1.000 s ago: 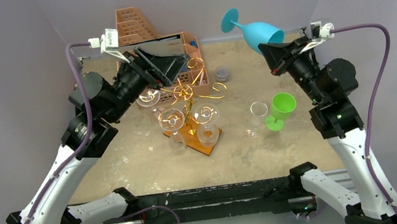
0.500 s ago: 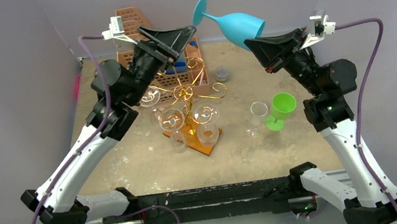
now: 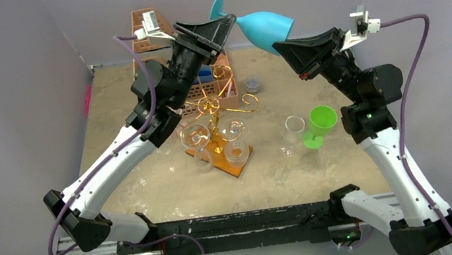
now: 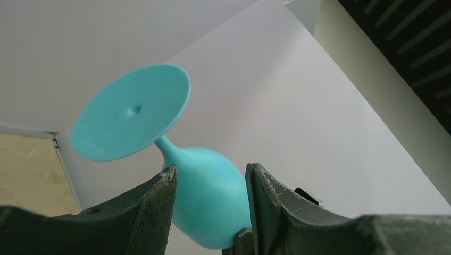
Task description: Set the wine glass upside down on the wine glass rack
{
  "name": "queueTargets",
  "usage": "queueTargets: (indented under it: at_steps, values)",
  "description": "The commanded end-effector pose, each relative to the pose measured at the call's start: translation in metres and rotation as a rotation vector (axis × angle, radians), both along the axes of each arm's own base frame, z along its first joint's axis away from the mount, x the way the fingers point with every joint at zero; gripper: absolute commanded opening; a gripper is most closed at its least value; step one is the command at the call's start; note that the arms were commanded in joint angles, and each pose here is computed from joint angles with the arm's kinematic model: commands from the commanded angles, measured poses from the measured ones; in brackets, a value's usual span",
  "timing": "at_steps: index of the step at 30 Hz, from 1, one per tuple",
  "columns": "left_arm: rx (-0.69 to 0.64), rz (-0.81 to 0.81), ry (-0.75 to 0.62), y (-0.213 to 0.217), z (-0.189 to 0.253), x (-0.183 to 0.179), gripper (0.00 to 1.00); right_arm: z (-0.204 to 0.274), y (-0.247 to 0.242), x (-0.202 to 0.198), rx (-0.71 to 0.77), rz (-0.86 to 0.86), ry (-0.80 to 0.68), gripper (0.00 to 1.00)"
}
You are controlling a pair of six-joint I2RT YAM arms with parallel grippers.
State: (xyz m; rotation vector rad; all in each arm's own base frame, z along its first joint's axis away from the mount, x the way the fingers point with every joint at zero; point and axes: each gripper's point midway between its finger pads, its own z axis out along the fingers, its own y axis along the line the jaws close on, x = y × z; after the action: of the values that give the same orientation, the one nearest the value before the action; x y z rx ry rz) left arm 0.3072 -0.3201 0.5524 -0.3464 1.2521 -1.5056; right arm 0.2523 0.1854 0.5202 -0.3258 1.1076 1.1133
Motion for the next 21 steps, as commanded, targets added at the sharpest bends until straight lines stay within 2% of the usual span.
queueTargets:
  at_steps: [1, 3, 5, 7, 11, 17, 21]
  values:
    - [-0.088, 0.098, -0.071, 0.022, 0.035, -0.001, 0.48, 0.029, -0.001, -0.016, 0.06, 0.035, -0.099, 0.0]
    - [-0.083, 0.12, -0.065, 0.023, 0.033, 0.003, 0.47, 0.031, -0.001, -0.016, 0.071, 0.044, -0.103, 0.0]
    - [-0.073, 0.127, -0.052, 0.021, 0.031, 0.006, 0.39, 0.031, 0.0, -0.016, 0.077, 0.052, -0.102, 0.0]
    - [-0.06, 0.12, -0.048, 0.016, 0.032, 0.008, 0.38, 0.031, 0.001, -0.016, 0.077, 0.061, -0.106, 0.0]
    - [-0.053, 0.107, -0.06, 0.009, 0.035, 0.011, 0.37, 0.029, 0.002, -0.017, 0.067, 0.067, -0.113, 0.0]
    - [-0.052, 0.136, -0.007, 0.008, 0.024, 0.021, 0.37, 0.029, 0.004, -0.017, 0.07, 0.086, -0.124, 0.0]
    - [-0.03, 0.168, 0.01, 0.007, 0.017, 0.027, 0.41, 0.028, 0.003, -0.014, 0.074, 0.076, -0.124, 0.0]
